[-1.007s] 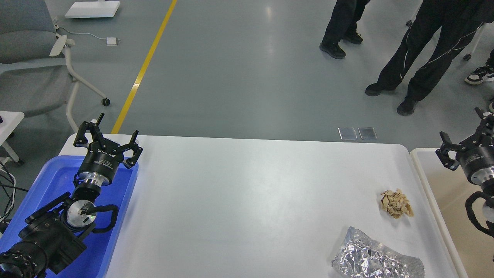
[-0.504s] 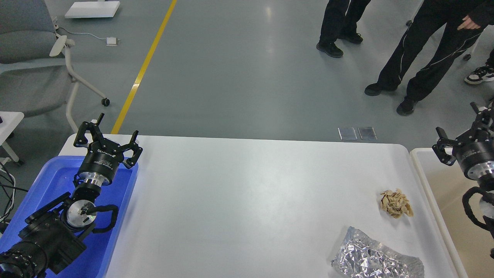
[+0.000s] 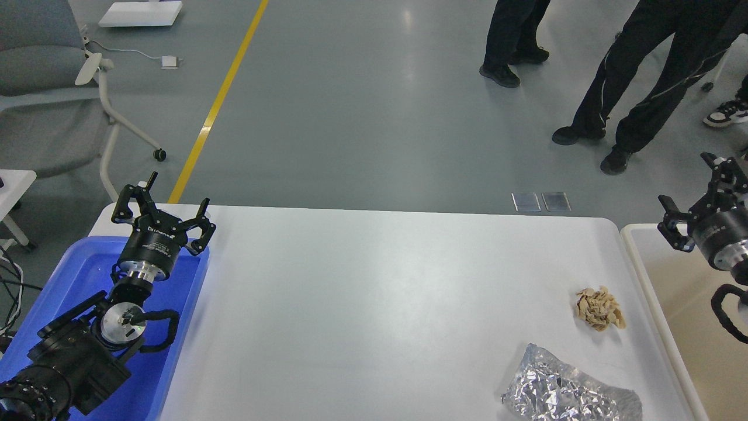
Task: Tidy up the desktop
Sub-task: 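Move the right gripper down toward the table edge near the bin, then lower the right gripper to the silver foil bag and close on it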
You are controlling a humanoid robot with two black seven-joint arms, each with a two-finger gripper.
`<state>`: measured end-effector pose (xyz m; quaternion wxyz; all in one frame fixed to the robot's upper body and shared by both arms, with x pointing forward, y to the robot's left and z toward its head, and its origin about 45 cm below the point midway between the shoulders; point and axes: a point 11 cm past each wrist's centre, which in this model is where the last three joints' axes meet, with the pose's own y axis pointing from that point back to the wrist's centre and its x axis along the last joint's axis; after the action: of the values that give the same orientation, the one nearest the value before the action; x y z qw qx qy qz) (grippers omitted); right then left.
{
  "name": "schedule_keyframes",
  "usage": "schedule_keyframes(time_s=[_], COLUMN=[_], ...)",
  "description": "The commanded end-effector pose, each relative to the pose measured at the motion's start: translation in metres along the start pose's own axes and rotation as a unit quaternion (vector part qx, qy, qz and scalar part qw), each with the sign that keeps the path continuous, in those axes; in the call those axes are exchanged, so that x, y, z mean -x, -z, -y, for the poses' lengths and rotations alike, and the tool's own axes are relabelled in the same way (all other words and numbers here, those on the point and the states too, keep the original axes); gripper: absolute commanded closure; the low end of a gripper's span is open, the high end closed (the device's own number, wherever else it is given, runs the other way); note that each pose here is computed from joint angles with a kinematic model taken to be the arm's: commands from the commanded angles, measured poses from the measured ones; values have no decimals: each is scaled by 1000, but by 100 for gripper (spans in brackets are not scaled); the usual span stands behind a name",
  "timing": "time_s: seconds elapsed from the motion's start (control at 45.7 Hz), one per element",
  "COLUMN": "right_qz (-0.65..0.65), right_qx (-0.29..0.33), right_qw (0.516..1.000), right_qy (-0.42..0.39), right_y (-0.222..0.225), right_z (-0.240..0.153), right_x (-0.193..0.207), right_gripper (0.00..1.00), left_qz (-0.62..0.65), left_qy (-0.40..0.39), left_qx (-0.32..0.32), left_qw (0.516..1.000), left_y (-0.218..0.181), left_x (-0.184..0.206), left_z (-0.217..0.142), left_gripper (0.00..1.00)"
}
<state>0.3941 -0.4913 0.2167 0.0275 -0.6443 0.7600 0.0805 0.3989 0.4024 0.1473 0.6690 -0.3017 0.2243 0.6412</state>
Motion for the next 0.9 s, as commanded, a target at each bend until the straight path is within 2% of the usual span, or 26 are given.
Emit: schedule_keyframes(time_s=[0.0,0.197,0.372,0.482,0.745,0.876], right_qz=[-127,-294,-475,-561,-639,-649], right_qx=[37,80,130,164,223,253], right_qw=[991,949,856,790,687,640], right_qy=[28,85,158,182,264,324], right_y=[19,40,32,28,-7,-31], right_z=[-4,-12,-21,-34,-75,-111], right_x=[-16,-19,-15,-31,-40,-38], right_gripper=[0,1,1,1,1,1], left_qz=[0,0,0,0,0,0], left_qy=[0,0,0,0,0,0], left_qx=[0,0,0,0,0,0], left_qw=[1000,1000,1000,1000,1000,1000], left_y=[0,0,0,0,0,0], left_x=[0,0,0,0,0,0], left_z=[0,0,0,0,0,0], left_gripper=[0,0,0,0,0,0])
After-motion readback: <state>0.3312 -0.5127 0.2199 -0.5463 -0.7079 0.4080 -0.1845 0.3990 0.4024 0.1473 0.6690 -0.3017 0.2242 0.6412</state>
